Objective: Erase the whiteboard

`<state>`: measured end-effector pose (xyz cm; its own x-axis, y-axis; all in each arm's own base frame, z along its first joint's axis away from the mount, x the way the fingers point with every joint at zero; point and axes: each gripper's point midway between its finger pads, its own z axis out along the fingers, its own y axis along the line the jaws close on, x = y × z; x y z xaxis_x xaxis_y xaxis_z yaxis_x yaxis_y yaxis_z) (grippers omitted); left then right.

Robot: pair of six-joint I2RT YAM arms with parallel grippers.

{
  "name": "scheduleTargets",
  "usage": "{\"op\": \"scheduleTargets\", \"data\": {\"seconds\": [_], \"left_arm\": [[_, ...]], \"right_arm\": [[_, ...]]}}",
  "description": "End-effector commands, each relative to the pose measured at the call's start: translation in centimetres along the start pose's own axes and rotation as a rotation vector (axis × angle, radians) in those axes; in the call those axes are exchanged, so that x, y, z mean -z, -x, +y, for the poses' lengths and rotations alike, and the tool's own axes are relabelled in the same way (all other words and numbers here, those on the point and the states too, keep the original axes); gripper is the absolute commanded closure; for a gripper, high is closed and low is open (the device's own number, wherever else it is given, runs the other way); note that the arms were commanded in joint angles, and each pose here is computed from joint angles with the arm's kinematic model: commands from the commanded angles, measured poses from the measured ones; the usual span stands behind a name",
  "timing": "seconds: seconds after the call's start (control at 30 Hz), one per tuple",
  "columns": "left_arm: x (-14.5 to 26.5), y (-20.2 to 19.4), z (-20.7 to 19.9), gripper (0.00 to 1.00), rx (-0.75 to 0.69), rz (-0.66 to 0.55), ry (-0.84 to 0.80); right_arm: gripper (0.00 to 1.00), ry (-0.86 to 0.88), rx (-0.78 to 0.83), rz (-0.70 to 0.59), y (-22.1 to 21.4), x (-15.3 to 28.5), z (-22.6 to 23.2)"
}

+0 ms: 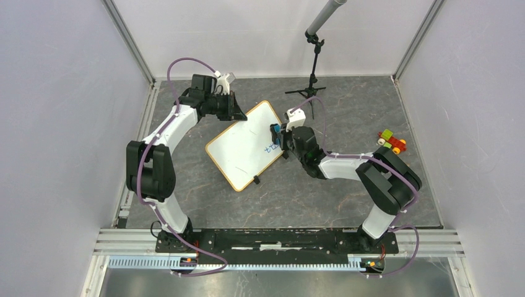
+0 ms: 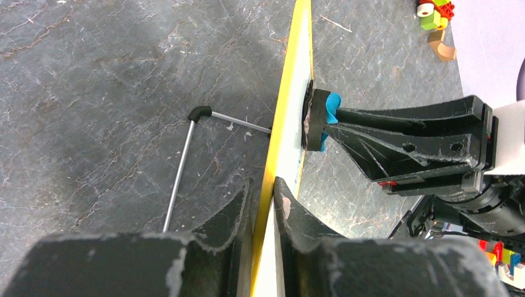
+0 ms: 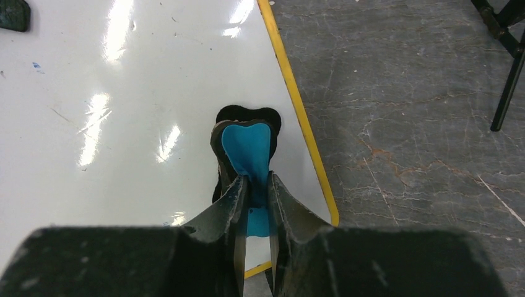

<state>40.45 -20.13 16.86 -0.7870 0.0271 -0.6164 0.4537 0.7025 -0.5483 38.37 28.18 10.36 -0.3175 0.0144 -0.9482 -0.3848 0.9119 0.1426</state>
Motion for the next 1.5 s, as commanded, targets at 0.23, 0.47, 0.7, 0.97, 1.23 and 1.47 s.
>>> {"op": "scheduleTargets", "data": {"seconds": [0.23,0.47,0.7,0.97,1.23,1.47], "left_arm": [[-0.4,-2.1,-0.2,0.98,0.026,0.083,0.011],[-0.6,-2.3,0.1,0.98,0.028,0.094,0.019],[-0.5,-2.2,0.0,0.98,0.026,0.093,0.017],[-0.4,-2.3,-0.1,0.98,0.025,0.091,0.015],[-0.2,-2.0,-0.4,0.98,0.023,0.085,0.009],[-0.4,-2.1,-0.1,0.98,0.024,0.089,0.016]], "right_arm": [[0.79,0.241,0.265,0.001,-2.0,2.8,9.5],[0.78,0.115,0.286,0.002,-1.7,2.7,6.7],[0.78,-0.040,0.081,0.065,-2.4,0.9,-0.7],[0.78,-0.123,0.084,0.063,-1.4,0.6,-3.1],[0.78,0.051,0.179,0.084,-3.2,2.3,4.0],[0.78,0.179,0.269,0.056,-3.3,3.4,9.3]]}}
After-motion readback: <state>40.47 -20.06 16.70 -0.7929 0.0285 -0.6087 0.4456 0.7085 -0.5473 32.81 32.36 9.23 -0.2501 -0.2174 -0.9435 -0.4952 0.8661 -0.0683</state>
